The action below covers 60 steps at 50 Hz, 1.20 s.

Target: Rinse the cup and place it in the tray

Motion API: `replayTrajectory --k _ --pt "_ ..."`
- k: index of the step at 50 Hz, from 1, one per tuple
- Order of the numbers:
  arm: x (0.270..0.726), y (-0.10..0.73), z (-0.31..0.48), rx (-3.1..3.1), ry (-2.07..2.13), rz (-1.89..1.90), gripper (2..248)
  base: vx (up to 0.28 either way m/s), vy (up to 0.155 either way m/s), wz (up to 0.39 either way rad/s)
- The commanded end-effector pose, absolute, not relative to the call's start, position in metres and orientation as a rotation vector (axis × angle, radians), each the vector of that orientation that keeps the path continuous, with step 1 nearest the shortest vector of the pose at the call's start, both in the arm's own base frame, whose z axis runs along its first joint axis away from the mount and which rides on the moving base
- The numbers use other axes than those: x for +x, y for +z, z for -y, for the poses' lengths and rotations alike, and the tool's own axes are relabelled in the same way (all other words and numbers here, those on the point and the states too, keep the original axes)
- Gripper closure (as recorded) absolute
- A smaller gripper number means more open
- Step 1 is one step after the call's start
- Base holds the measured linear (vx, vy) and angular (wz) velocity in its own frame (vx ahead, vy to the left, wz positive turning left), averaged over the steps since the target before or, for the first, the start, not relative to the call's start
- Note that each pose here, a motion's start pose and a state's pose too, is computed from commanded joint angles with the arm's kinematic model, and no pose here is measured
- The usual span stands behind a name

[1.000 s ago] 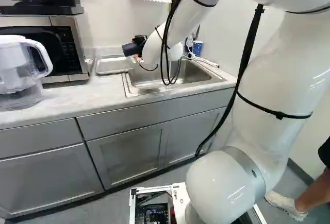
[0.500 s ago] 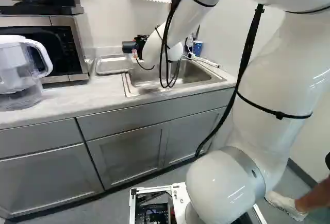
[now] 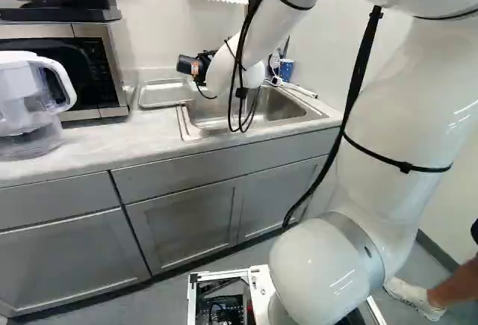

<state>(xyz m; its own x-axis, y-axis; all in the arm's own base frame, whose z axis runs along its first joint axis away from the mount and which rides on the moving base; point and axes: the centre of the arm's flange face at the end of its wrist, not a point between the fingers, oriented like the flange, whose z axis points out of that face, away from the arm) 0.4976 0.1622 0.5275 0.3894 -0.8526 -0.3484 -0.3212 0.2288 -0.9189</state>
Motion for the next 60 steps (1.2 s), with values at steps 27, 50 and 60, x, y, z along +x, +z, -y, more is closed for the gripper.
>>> replayTrajectory --k 27,50,60 --pt "0.4976 0.5275 -0.1622 -1.297 -0.462 -1.219 124 0.000 0.000 0.000" --pt "0.4976 0.5275 -0.1622 -1.297 -0.462 -1.219 124 0.000 0.000 0.000" --pt "0.4976 0.5275 -0.1622 -1.335 -0.504 -1.183 124 0.000 0.000 0.000"
